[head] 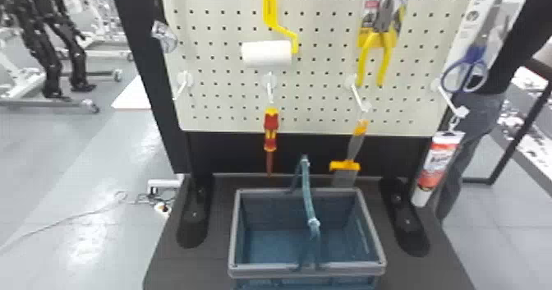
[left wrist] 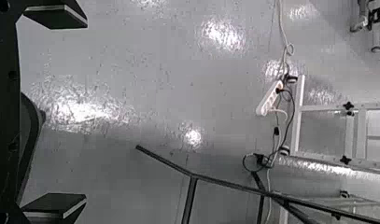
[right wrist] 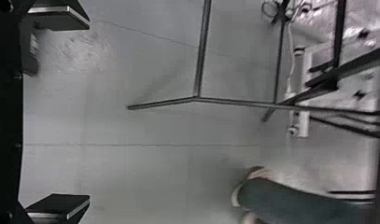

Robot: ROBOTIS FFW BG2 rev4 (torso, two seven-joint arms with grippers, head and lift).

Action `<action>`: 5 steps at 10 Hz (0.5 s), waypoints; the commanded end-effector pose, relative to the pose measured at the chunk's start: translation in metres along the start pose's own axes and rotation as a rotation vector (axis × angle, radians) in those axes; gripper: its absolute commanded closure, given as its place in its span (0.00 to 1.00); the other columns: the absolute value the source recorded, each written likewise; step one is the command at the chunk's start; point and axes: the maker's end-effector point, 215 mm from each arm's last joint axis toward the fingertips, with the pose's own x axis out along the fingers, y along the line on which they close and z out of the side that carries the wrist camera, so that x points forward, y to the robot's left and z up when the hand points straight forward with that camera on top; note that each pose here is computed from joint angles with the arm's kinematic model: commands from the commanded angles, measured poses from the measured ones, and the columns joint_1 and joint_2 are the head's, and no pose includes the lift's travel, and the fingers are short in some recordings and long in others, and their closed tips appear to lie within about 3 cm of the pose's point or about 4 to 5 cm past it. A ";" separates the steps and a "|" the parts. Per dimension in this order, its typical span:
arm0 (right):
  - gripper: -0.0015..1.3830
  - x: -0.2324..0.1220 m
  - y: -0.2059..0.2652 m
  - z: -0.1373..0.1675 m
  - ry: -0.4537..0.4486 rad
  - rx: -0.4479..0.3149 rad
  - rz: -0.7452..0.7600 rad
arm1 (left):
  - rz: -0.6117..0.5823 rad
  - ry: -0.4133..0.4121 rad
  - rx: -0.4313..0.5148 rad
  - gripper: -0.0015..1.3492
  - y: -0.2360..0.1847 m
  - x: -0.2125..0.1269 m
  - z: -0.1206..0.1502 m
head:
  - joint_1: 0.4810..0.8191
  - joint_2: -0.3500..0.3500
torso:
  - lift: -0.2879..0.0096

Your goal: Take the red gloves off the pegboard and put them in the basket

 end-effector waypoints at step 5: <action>0.00 0.000 0.002 0.010 -0.034 -0.038 0.004 | -0.072 0.024 0.026 0.00 -0.019 0.002 -0.002 | 0.20 0.50 | 0.63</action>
